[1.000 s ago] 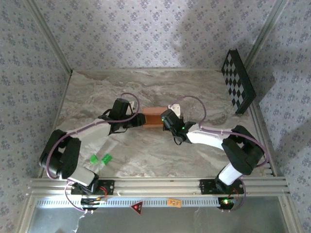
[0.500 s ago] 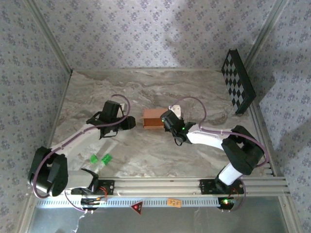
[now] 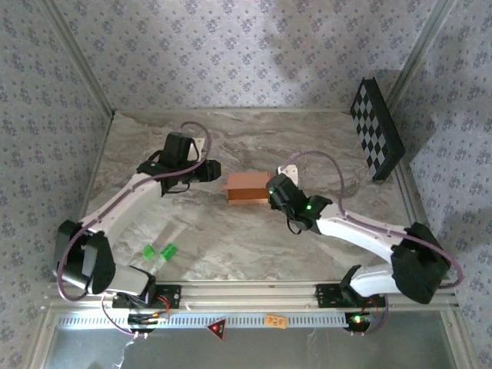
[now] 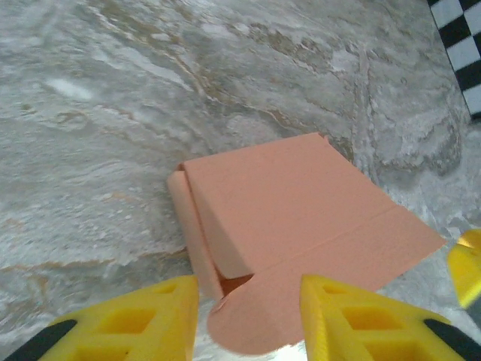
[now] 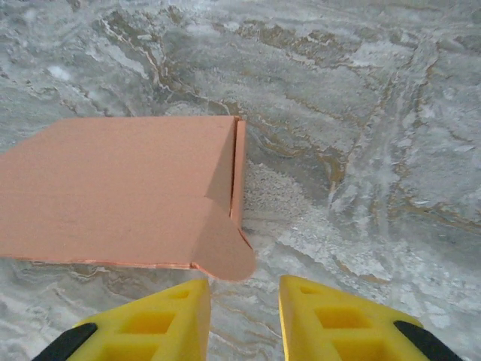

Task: Fold the paper box

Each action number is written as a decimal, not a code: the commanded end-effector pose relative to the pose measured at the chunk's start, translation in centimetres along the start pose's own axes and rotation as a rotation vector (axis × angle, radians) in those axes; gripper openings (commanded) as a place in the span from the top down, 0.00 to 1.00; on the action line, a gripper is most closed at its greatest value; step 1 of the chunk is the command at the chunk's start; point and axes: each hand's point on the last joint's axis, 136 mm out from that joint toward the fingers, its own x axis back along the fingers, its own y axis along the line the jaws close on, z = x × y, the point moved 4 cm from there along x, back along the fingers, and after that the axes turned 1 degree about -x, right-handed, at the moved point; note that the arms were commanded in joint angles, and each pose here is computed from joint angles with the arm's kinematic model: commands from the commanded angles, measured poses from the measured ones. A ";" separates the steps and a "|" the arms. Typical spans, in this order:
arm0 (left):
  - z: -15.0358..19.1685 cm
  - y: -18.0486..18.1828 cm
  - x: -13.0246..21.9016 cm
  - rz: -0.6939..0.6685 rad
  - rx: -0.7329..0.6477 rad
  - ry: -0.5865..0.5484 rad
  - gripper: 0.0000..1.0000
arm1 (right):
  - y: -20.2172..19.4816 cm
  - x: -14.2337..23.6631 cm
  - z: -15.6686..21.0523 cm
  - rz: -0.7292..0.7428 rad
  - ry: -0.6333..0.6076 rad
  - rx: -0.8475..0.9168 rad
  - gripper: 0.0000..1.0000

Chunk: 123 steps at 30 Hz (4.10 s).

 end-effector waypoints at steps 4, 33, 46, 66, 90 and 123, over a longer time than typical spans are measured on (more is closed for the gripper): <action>0.9 -2.5 -3.1 0.097 -0.063 0.135 0.64 | -0.3 2.3 -0.9 -0.057 0.030 0.044 0.66; 8.2 1.2 -9.9 0.042 0.003 0.376 0.70 | 3.9 -6.9 -0.8 -0.450 0.523 -0.068 0.91; 9.0 2.0 -10.6 0.010 0.000 0.417 0.86 | 1.1 -10.3 4.2 -0.305 0.674 -0.094 0.99; 4.4 2.3 -8.2 -0.053 0.006 0.285 0.49 | -0.2 -9.1 -0.4 -0.252 0.633 -0.008 0.62; 6.9 1.0 -10.6 0.049 0.043 0.357 0.67 | 1.5 -11.0 2.2 -0.277 0.707 -0.014 0.79; 1.7 2.5 -12.2 0.074 0.053 0.346 0.58 | 0.4 -14.9 -1.8 -0.329 0.670 -0.054 0.73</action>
